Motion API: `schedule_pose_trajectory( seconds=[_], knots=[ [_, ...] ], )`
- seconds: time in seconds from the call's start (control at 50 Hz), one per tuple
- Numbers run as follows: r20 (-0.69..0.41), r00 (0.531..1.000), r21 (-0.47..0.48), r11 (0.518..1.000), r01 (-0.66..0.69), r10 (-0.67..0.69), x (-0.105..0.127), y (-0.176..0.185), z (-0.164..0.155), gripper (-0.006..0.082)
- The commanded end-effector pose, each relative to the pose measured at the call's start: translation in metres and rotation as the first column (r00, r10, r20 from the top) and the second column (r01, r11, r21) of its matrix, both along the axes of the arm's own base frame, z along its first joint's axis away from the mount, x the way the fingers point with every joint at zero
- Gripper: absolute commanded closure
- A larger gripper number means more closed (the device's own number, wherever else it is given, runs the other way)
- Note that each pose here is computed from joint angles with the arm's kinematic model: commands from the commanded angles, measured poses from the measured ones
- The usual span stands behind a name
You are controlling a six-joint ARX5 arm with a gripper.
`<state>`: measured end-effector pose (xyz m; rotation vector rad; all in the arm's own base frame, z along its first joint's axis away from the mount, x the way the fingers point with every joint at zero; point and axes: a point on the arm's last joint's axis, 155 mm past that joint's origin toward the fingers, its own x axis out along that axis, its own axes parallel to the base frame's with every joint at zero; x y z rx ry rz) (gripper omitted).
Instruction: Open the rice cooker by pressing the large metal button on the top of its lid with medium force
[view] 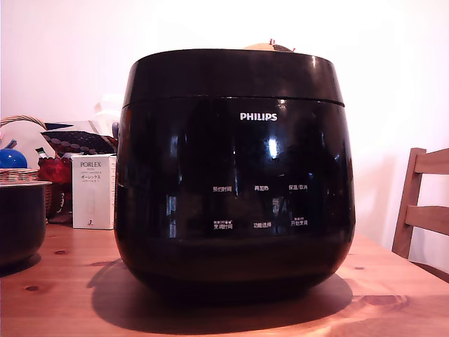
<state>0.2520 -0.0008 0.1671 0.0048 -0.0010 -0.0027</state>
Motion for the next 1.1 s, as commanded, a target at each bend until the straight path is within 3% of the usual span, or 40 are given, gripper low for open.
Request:
schedule_pose_trajectory(
  seconds=[0.0, 0.38, 0.58, 0.6, 0.64, 0.66, 0.74, 0.78, 0.8, 0.84, 0.92, 1.08],
  knots=[
    [-0.011, 0.978, -0.053, 0.977, 0.205, -0.206, -0.005, -0.039, -0.005, 0.0791],
    [-0.006, 0.978, -0.062, 0.976, 0.208, -0.209, -0.005, -0.04, -0.003, 0.0791],
    [0.117, 0.946, -0.129, 0.94, 0.316, -0.302, -0.013, -0.057, 0.035, 0.0791],
    [0.133, 0.939, -0.183, 0.923, 0.339, -0.318, -0.015, -0.06, 0.039, 0.0791],
    [0.164, 0.928, -0.172, 0.917, 0.36, -0.334, -0.017, -0.063, 0.048, 0.0791],
    [0.175, 0.913, -0.229, 0.887, 0.402, -0.368, -0.02, -0.069, 0.051, 0.0791],
    [0.227, 0.879, -0.281, 0.836, 0.471, -0.419, -0.028, -0.078, 0.065, 0.0791],
    [0.248, 0.859, -0.261, 0.823, 0.504, -0.448, -0.032, -0.084, 0.072, 0.0791],
    [0.254, 0.85, -0.31, 0.794, 0.523, -0.461, -0.034, -0.086, 0.075, 0.0791],
    [0.26, 0.831, -0.296, 0.779, 0.553, -0.491, -0.039, -0.092, 0.08, 0.0791],
    [0.266, 0.779, -0.342, 0.7, 0.626, -0.567, -0.052, -0.106, 0.091, 0.0791],
    [0.255, 0.696, -0.33, 0.616, 0.715, -0.671, -0.073, -0.127, 0.115, 0.0791]
  ],
)
